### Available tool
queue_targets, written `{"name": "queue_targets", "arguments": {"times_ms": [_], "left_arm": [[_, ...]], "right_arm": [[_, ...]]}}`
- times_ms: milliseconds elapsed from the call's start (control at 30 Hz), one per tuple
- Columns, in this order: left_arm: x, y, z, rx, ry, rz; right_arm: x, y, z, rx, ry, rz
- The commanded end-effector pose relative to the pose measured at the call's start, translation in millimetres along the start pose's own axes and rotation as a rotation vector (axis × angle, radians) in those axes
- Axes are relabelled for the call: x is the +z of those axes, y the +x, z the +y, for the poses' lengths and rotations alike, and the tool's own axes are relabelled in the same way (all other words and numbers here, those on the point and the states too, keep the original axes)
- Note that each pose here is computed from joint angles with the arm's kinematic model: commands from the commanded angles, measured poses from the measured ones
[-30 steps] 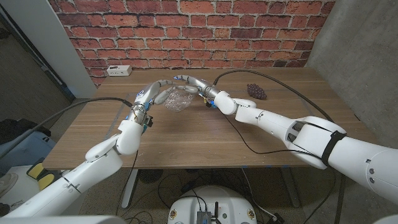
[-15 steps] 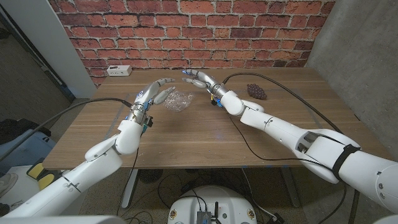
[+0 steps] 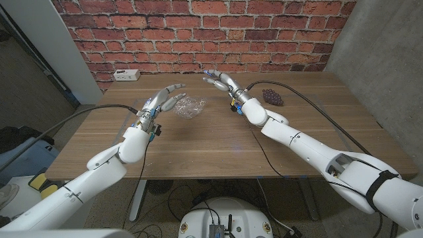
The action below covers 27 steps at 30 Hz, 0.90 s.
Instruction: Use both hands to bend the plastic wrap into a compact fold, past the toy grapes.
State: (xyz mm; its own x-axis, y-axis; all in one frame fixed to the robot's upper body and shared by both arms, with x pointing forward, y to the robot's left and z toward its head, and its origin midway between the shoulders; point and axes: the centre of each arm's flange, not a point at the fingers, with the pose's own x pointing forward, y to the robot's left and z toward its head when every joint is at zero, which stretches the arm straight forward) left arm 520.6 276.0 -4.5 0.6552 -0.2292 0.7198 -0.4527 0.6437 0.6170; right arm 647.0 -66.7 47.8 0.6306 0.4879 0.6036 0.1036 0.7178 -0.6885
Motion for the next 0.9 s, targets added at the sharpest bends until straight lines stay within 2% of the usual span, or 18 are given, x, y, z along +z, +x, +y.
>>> {"name": "queue_targets", "arguments": {"times_ms": [33, 267, 533, 733, 833, 900], "left_arm": [[-9.6, 13.8, -1.6, -0.081, -0.102, -0.030], [-13.8, 18.5, 1.4, -0.114, -0.119, -0.052], [-22.6, 25.0, -0.5, -0.147, -0.165, -0.078], [-29.7, 30.0, 1.3, -0.177, -0.176, -0.102], [-33.2, 32.1, 2.4, -0.181, -0.179, -0.098], [-36.2, 36.4, 2.5, -0.199, -0.190, -0.094]], "right_arm": [[-2.8, -32.6, -16.5, -0.087, 0.066, 0.059], [-5.5, -54.0, -22.5, -0.160, 0.055, 0.103], [-16.7, -78.6, -22.1, -0.239, 0.068, 0.177], [-19.6, -108.1, -28.4, -0.333, 0.035, 0.253], [-14.6, -123.7, -29.5, -0.389, 0.048, 0.252], [-4.3, -135.1, -27.7, -0.439, 0.055, 0.216]]}}
